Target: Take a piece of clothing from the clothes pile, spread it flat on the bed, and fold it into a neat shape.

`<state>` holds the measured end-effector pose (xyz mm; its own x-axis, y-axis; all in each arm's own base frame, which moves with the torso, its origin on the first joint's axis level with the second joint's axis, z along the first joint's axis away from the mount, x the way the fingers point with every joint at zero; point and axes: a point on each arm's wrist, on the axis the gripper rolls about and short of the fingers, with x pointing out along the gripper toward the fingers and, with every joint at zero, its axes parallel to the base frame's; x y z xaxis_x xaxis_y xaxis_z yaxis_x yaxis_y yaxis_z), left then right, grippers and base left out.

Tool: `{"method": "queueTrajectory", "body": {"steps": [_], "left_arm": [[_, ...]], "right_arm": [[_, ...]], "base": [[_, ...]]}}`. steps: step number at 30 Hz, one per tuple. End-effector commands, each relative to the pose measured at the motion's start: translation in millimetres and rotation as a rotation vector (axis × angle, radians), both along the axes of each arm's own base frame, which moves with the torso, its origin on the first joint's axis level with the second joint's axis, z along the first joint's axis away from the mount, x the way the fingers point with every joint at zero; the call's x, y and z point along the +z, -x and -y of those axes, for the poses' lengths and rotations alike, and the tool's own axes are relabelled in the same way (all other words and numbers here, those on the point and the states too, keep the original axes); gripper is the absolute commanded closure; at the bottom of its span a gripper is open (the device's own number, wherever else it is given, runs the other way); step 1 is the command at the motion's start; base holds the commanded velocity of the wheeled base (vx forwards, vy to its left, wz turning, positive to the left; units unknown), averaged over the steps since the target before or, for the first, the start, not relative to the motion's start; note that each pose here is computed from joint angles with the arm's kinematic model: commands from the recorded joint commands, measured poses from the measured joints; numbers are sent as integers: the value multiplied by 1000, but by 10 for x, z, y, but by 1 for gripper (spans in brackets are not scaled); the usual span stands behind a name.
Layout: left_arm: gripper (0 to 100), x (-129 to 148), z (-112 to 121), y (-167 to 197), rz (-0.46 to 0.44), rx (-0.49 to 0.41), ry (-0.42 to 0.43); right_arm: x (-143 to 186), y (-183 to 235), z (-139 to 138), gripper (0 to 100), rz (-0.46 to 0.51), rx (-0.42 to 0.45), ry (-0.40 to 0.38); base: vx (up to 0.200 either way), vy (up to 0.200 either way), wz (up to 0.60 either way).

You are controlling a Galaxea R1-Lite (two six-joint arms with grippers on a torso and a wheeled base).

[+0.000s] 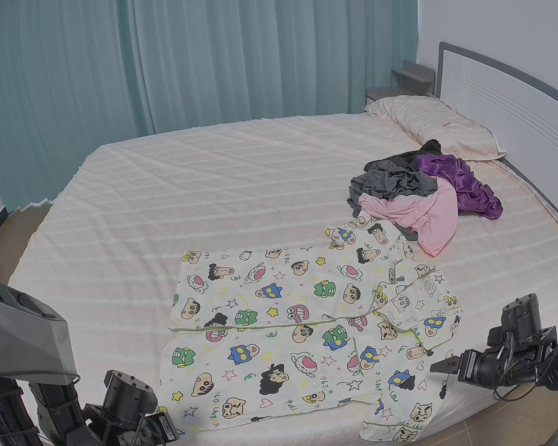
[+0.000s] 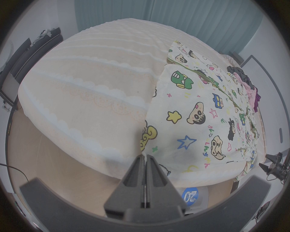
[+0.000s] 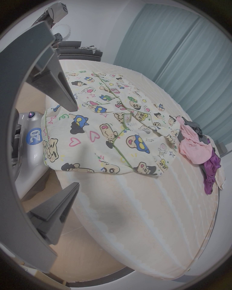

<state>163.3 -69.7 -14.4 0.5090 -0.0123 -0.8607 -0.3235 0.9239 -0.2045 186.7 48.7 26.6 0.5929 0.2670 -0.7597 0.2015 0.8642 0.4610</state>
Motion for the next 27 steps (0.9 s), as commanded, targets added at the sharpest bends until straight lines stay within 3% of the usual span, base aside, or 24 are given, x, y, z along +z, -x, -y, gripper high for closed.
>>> {"method": "queueTrajectory", "body": {"steps": [1, 8, 11, 18, 19, 27], "left_arm": [[100, -26, -13, 18, -17, 5, -9], [100, -14, -27, 5, -10, 17, -1], [100, -11, -27, 0, -8, 17, 3], [100, -10, -40, -16, -10, 19, 19], [100, -5, -39, -21, -7, 17, 27], [100, -4, -50, -23, 2, 19, 43]], "right_arm": [[-192, -51, -11, 0, -79, 18, 23], [-269, -140, -20, 0, -84, 23, 28], [-298, -258, -44, 0, -73, 42, -28], [-438, -362, -36, 0, -97, 35, -25], [-457, -363, -37, 100, -98, 33, -28], [-486, -319, -15, 100, -57, 33, -23]], "base": [[0, 0, 0], [0, 0, 0], [0, 0, 0], [0, 0, 0], [0, 0, 0], [0, 0, 0]]}}
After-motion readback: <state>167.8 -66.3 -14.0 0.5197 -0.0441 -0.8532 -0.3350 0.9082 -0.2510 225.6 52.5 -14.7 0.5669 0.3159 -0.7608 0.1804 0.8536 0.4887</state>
